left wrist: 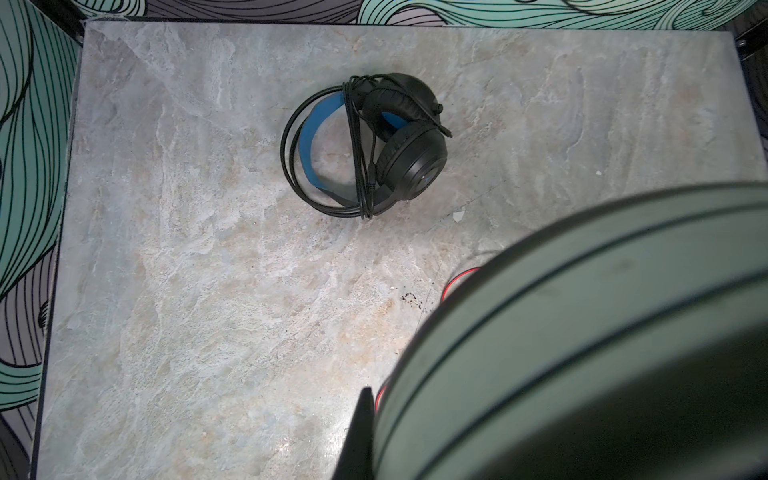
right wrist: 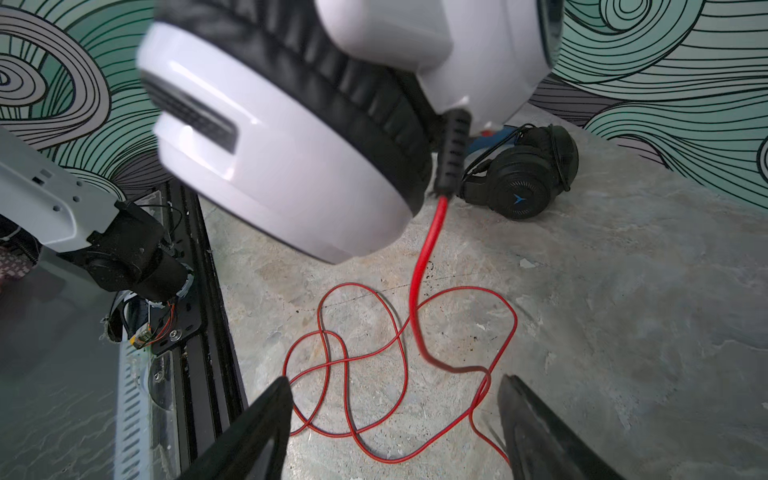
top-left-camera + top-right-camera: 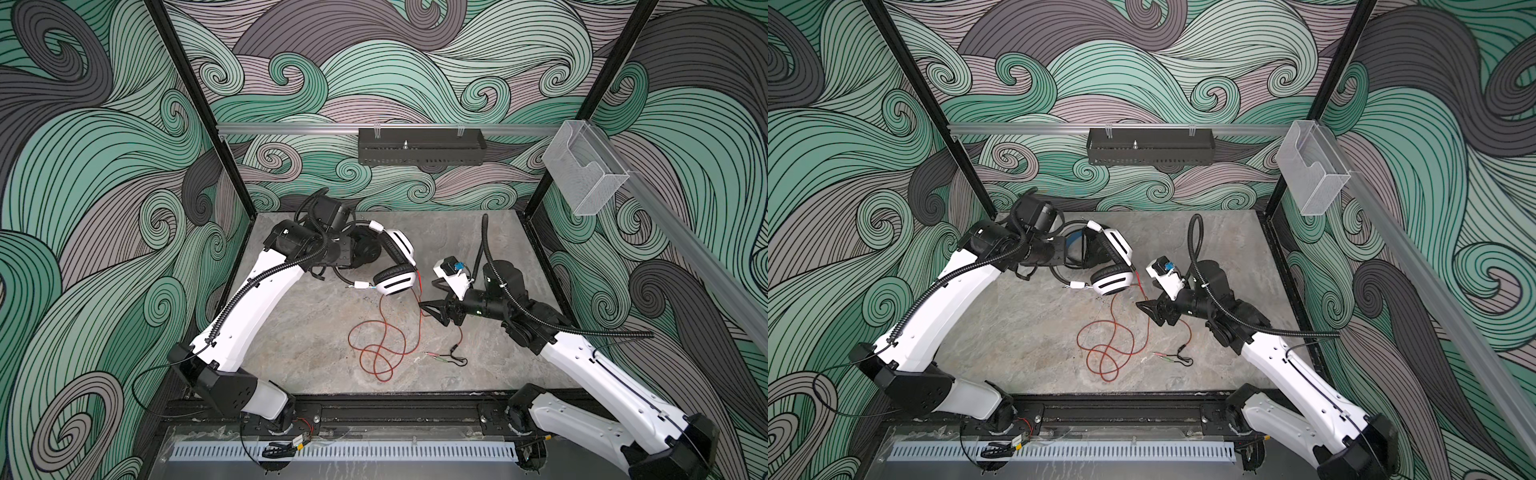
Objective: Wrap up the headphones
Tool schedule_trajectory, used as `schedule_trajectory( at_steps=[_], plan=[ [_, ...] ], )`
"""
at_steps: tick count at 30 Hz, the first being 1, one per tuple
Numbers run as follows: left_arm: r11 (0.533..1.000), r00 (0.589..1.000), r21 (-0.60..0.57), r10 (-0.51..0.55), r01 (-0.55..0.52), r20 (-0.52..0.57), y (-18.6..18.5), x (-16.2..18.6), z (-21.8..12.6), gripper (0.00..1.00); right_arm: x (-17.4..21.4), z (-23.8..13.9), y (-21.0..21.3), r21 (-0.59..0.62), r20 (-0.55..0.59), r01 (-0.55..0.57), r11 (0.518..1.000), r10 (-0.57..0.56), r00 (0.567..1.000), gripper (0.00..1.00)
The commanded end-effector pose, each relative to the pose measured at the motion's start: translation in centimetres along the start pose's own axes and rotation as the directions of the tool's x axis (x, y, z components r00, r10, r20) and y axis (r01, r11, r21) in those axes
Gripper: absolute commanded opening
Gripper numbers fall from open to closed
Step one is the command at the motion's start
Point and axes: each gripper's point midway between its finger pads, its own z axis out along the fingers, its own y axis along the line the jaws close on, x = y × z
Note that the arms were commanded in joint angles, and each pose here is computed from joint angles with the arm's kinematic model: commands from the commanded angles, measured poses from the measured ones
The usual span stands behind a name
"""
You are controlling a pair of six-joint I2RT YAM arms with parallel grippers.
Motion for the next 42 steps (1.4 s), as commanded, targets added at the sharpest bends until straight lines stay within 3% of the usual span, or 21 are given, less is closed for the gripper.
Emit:
schedule_trajectory(
  at_steps=[1,5,8,22,42],
  plan=[
    [0.993,0.996,0.114,-0.025,0.016,0.082,-0.9,-1.5,-3.7,0.00,-2.0,0.7,-0.4,-0.023,0.076,0.011,1.000,-0.009,0.997,0.79],
    [0.990,0.995,0.143,-0.025,0.012,0.092,-1.3,-1.8,-4.4,0.00,-2.1,2.2,-0.8,-0.056,0.088,-0.003,0.998,0.008,0.996,0.76],
    [0.986,0.994,0.168,-0.037,0.019,0.106,-1.7,-2.4,-5.1,0.00,-2.2,2.9,-1.2,-0.065,0.091,-0.016,0.998,0.022,0.996,0.68],
    [0.955,0.982,0.285,-0.124,0.080,0.142,-2.6,-4.4,-9.2,0.00,-2.9,2.4,-0.7,-0.108,0.150,-0.024,0.994,0.040,0.988,0.45],
    [0.920,0.973,0.364,-0.202,0.148,0.114,-3.4,-5.1,-10.1,0.00,-3.3,4.8,-0.8,-0.188,0.198,-0.093,0.978,0.131,0.971,0.51]
  ],
)
